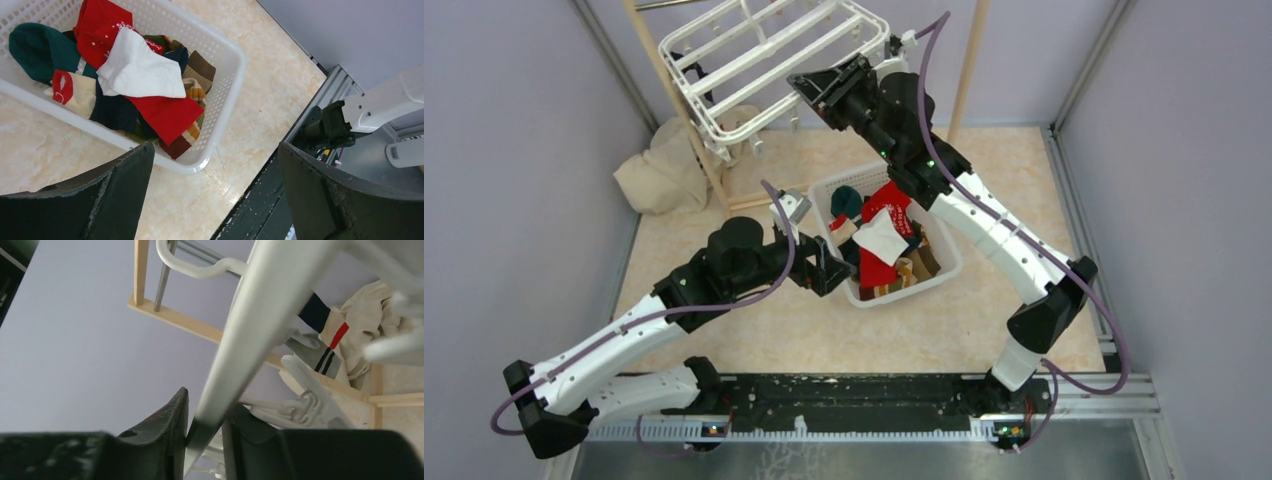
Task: Remove the socks clipped to the hanger
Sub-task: Adjust the hanger on the clothesline.
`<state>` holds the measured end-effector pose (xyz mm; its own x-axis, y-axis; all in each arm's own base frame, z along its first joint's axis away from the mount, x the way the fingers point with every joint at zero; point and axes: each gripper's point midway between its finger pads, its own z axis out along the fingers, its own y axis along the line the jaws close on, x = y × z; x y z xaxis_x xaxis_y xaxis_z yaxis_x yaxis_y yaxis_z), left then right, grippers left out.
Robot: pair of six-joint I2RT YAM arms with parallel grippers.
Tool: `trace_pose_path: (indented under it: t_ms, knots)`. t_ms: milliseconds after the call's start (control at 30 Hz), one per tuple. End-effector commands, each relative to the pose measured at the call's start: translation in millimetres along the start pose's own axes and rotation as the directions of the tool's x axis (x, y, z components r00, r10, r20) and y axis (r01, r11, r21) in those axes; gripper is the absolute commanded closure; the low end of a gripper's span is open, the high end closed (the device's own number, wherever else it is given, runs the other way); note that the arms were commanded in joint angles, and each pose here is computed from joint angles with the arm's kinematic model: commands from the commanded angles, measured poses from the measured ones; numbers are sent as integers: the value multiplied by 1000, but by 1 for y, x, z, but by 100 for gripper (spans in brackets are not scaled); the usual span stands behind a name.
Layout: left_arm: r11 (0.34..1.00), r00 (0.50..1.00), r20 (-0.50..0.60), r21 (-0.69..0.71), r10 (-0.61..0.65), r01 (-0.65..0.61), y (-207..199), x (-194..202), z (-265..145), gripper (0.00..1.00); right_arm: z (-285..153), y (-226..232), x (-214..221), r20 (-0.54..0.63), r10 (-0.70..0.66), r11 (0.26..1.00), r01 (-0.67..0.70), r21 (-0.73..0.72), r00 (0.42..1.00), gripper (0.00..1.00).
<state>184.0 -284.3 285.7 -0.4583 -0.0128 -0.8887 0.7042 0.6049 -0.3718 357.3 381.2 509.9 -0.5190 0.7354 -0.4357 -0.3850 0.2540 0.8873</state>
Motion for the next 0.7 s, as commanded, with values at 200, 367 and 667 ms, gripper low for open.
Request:
trace_pose_path:
  t_ms: [200, 367, 667]
  knots:
    - [999, 999, 13, -11, 30, -30, 3, -3, -2, 1, -6, 25, -32, 121, -23, 999, 28, -38, 992, 100]
    - [999, 999, 14, -15, 33, -33, 3, -4, -2, 1, -11, 24, -44, 158, -23, 999, 29, -36, 987, 100]
    - [999, 1000, 3, -14, 31, -31, 4, -3, 3, 1, -31, 19, -77, 241, 48, 997, -30, -78, 969, 100]
